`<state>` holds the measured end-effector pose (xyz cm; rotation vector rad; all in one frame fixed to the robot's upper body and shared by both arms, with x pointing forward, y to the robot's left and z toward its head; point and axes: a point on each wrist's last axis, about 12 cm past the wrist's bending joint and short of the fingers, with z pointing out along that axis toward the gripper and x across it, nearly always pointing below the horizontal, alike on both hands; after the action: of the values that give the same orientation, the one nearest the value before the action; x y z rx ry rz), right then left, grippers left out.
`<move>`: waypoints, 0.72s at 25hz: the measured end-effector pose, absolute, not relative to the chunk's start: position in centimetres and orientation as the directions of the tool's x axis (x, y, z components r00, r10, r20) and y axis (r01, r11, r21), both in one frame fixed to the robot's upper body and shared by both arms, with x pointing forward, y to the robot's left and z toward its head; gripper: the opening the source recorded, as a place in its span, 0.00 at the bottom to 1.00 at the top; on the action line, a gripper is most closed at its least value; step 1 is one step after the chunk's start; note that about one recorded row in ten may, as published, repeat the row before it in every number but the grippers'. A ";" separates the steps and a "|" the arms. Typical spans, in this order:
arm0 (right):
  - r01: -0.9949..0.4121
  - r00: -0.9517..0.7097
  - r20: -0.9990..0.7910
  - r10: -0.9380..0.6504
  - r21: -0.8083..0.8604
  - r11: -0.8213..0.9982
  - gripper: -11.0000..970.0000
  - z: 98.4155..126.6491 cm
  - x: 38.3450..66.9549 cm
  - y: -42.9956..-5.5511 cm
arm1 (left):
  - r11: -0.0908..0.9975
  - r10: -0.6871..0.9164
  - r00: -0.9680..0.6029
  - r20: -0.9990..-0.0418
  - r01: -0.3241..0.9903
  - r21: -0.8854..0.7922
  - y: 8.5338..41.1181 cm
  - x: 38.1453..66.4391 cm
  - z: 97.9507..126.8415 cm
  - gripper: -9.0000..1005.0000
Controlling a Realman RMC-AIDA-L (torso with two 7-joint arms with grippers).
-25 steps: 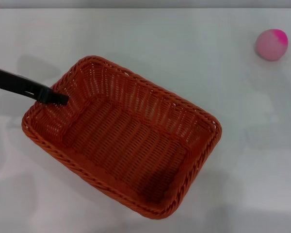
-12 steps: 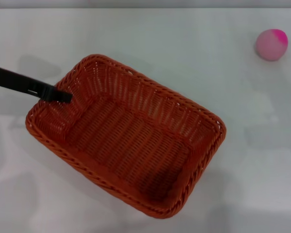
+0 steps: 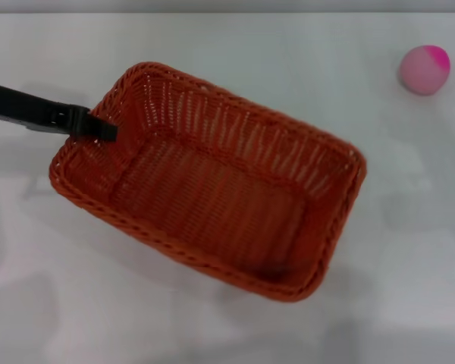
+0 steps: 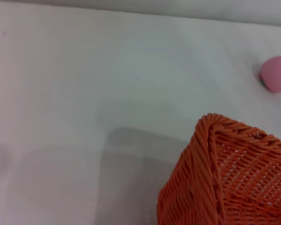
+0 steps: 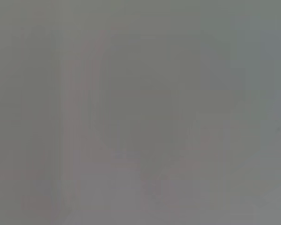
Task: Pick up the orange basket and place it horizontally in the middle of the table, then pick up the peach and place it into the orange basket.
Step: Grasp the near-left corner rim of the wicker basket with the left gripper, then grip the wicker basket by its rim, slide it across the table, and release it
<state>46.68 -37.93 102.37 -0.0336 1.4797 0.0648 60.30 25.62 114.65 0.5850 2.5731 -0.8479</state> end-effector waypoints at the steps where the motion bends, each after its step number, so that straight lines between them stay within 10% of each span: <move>1: -0.063 0.092 -0.995 0.025 0.019 0.998 0.85 102.4 46.8 -37.9 | 0.735 0.243 -0.861 -0.447 0.464 -0.494 25.5 60.3 114.7 0.16; 18: -0.018 0.113 -0.993 0.024 0.022 1.000 0.85 102.8 47.3 -38.5 | 0.816 -0.059 -0.959 -0.277 0.113 -0.567 25.5 60.8 114.0 0.15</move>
<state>47.29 -38.47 102.82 0.0043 1.4573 0.0306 60.80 25.54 113.98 0.0411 2.7190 -0.8738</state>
